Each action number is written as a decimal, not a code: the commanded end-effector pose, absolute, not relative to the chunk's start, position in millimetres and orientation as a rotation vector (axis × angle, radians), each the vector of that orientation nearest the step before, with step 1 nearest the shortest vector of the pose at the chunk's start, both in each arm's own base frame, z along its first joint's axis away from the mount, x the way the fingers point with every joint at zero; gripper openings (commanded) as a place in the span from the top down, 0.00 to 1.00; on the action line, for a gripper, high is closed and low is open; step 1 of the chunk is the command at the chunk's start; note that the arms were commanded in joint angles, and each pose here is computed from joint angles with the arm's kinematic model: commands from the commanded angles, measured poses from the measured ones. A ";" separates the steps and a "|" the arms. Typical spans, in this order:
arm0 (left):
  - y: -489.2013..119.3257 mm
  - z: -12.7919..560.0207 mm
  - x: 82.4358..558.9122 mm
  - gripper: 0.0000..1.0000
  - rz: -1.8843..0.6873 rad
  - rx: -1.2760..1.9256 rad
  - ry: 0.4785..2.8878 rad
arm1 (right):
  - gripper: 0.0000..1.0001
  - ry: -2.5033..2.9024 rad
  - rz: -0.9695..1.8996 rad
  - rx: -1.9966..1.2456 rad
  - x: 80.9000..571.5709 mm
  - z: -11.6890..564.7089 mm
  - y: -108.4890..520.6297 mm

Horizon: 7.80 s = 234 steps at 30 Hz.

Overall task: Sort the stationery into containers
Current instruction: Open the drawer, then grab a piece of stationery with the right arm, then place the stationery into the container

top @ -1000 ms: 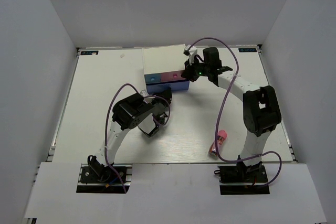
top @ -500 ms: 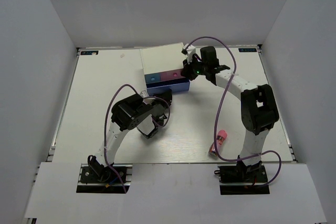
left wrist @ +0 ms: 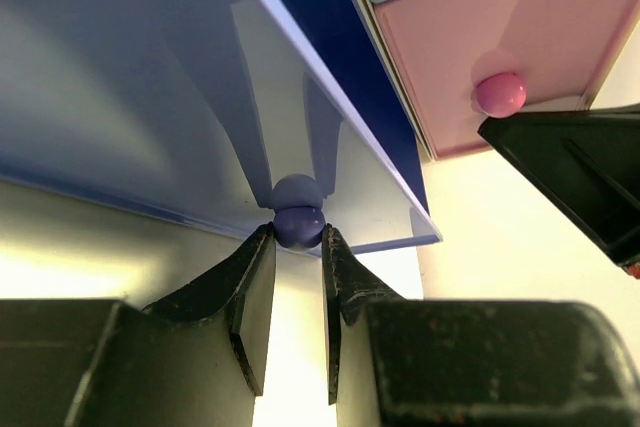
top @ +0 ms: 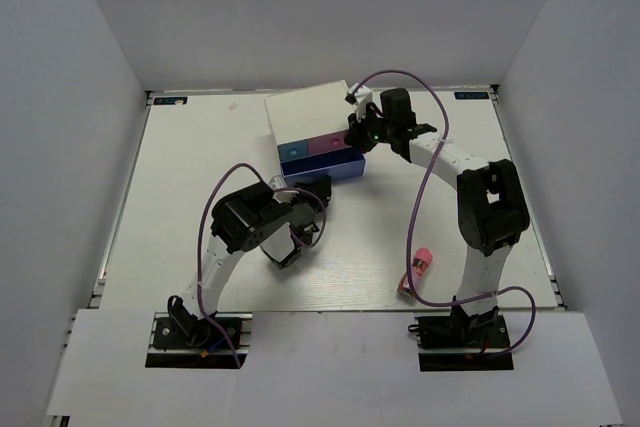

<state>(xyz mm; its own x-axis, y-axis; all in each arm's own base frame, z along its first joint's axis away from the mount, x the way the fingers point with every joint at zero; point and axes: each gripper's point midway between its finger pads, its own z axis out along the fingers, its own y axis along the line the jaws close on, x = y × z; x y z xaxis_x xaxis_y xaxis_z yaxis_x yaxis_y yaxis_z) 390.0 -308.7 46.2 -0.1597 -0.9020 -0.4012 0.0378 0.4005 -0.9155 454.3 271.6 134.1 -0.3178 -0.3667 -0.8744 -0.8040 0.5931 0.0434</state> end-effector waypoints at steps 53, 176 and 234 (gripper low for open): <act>-269.7 133.2 233.3 0.00 -0.876 -0.106 2.007 | 0.13 0.794 0.478 -2.442 195.3 120.2 110.6; -189.6 118.2 208.6 0.00 -0.848 -0.539 1.965 | 0.89 1.648 0.227 -1.510 398.3 155.6 196.6; -187.6 123.7 208.9 0.00 -0.863 -0.556 1.943 | 1.00 1.221 0.760 -2.122 312.4 119.7 295.5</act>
